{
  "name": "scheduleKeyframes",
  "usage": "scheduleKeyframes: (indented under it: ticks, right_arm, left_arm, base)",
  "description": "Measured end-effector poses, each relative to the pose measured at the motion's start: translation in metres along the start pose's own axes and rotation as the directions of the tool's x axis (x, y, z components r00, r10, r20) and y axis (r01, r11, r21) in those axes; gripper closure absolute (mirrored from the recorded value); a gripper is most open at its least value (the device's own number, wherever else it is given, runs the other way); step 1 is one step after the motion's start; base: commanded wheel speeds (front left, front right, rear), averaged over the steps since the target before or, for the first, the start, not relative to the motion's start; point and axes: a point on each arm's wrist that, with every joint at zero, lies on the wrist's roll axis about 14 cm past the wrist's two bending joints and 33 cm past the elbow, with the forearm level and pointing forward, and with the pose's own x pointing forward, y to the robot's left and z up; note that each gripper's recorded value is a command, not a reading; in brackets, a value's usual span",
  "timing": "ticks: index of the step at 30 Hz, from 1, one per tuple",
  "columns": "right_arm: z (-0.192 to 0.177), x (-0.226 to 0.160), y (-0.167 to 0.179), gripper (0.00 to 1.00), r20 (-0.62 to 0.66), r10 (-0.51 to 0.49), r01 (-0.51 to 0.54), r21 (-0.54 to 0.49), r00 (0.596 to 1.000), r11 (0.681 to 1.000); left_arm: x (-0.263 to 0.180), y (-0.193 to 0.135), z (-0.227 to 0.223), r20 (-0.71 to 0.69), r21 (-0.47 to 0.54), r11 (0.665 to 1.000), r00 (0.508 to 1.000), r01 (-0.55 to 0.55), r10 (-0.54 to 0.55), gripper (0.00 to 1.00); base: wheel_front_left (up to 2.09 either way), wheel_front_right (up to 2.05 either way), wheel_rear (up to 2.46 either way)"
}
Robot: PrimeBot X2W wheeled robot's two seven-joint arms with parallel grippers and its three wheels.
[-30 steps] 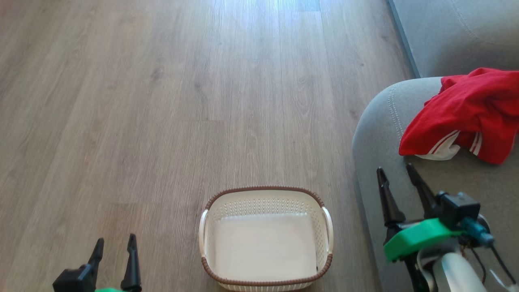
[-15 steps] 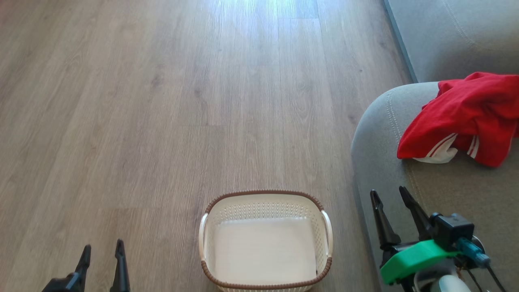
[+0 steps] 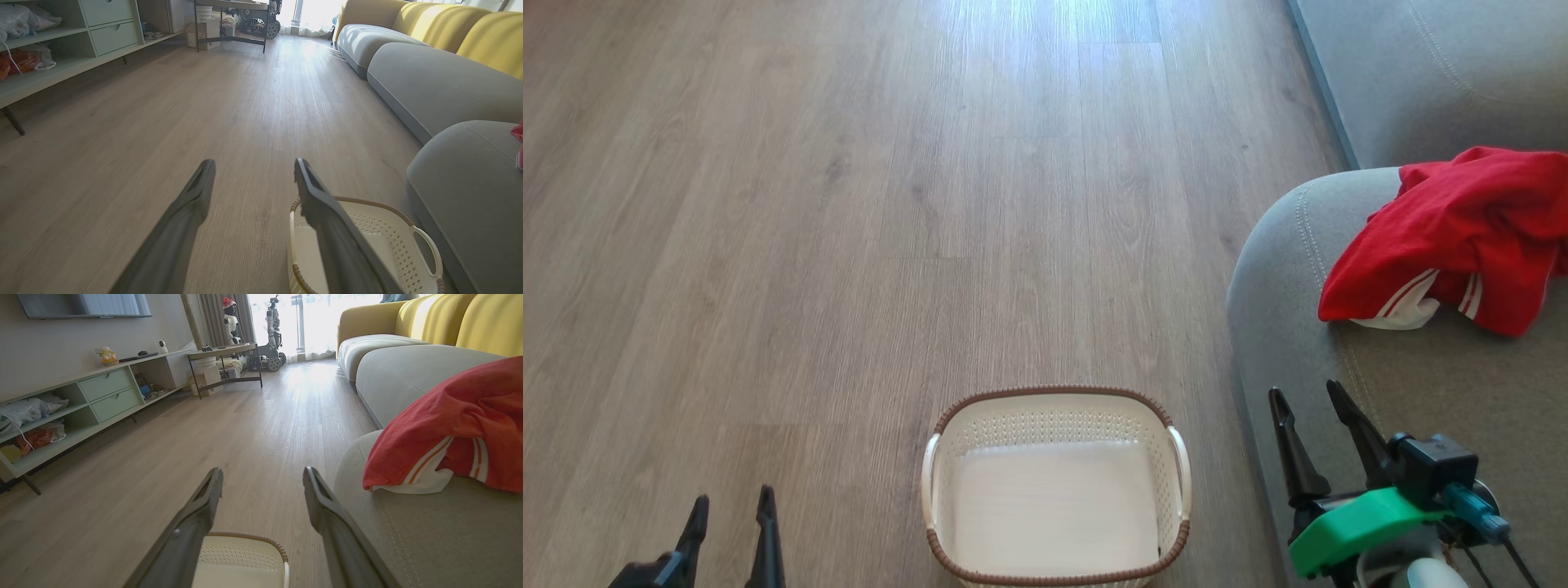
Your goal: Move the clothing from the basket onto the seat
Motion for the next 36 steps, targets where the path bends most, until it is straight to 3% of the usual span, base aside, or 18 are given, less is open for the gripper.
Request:
scheduleKeyframes:
  ticks: [13, 14, 22, 36]
  right_arm:
    - [-0.001, 0.000, 0.000, 0.00, -0.002, 0.000, 0.000, 0.000, 1.000, 1.000]
    - [-0.001, -0.001, 0.000, 1.00, -0.003, -0.001, 0.001, 0.000, 1.000, 1.000]
    - [-0.049, -0.026, -0.009, 1.00, -0.157, -0.041, 0.048, 0.041, 0.987, 0.998]
    - [-0.049, -0.026, -0.021, 1.00, -0.168, -0.095, 0.126, 0.187, 0.981, 0.974]
  left_arm:
    - [-0.001, 0.000, -0.004, -0.010, 0.001, 1.000, 1.000, -0.001, 0.001, 0.00]
    - [-0.001, 0.000, -0.004, -0.012, 0.002, 1.000, 1.000, -0.001, 0.001, 1.00]
    - [-0.014, -0.008, -0.044, -0.136, -0.043, 0.999, 0.991, -0.021, 0.015, 1.00]
    - [-0.006, -0.011, -0.045, -0.177, -0.190, 0.981, 0.984, -0.047, 0.013, 1.00]
  base:
    - [0.00, 0.00, 0.00]
    - [0.00, 0.00, 0.00]
    - [0.00, 0.00, 0.00]
    - [0.00, 0.00, 0.00]
